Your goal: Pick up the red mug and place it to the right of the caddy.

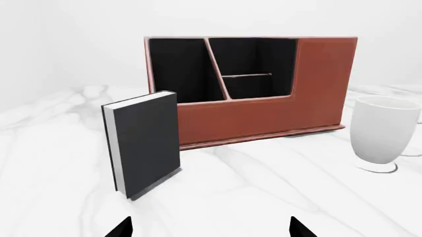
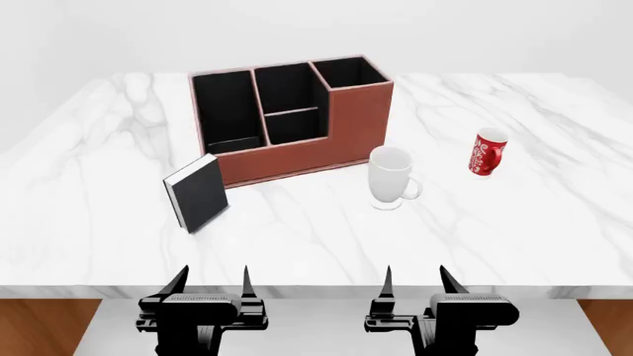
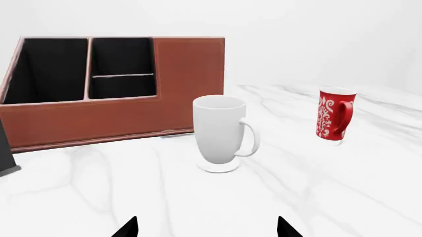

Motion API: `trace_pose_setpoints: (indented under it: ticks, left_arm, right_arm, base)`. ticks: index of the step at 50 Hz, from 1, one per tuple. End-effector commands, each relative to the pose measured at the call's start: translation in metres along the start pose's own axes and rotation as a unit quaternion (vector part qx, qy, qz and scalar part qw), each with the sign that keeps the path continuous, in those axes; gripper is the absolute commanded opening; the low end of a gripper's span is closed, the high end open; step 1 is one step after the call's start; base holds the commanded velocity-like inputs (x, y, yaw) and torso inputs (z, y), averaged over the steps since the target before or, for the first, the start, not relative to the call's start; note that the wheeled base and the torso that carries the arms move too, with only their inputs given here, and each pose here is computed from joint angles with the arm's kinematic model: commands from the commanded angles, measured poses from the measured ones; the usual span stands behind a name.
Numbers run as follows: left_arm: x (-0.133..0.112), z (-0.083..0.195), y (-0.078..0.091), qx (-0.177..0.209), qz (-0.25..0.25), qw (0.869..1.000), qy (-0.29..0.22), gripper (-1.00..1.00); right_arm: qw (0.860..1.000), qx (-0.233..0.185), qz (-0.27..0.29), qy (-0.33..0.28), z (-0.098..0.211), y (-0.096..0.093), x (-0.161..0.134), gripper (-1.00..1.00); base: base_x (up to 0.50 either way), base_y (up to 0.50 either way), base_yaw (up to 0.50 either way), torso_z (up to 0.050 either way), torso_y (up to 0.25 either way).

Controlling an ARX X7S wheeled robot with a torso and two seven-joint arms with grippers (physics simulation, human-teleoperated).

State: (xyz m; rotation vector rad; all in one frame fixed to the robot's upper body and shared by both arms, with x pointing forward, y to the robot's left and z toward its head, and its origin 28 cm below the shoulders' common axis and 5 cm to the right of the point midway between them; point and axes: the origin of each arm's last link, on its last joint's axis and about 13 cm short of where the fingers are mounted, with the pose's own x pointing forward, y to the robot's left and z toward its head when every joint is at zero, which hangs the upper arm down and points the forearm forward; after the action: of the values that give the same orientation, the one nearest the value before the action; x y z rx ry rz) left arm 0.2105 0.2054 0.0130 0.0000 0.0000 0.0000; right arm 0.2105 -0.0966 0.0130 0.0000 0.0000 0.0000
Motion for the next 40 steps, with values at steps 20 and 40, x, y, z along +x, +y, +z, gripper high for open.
trace_pose_setpoints:
  ticks: [20, 40]
  left_arm:
    - [-0.0017, 0.0000, -0.0021, 0.010, -0.003, 1.000, 0.005, 1.00]
    - [-0.0005, -0.0016, -0.0021, 0.015, 0.002, 1.000, 0.006, 1.00]
  right_arm:
    - [1.000, 0.004, 0.009, 0.025, -0.0012, -0.0001, 0.0014, 1.00]
    - [1.000, 0.003, 0.007, 0.024, -0.0016, -0.0004, 0.0013, 1.00]
  base:
    - [0.00, -0.36, 0.00, 0.000, 0.000]
    - [0.00, -0.50, 0.00, 0.000, 0.000]
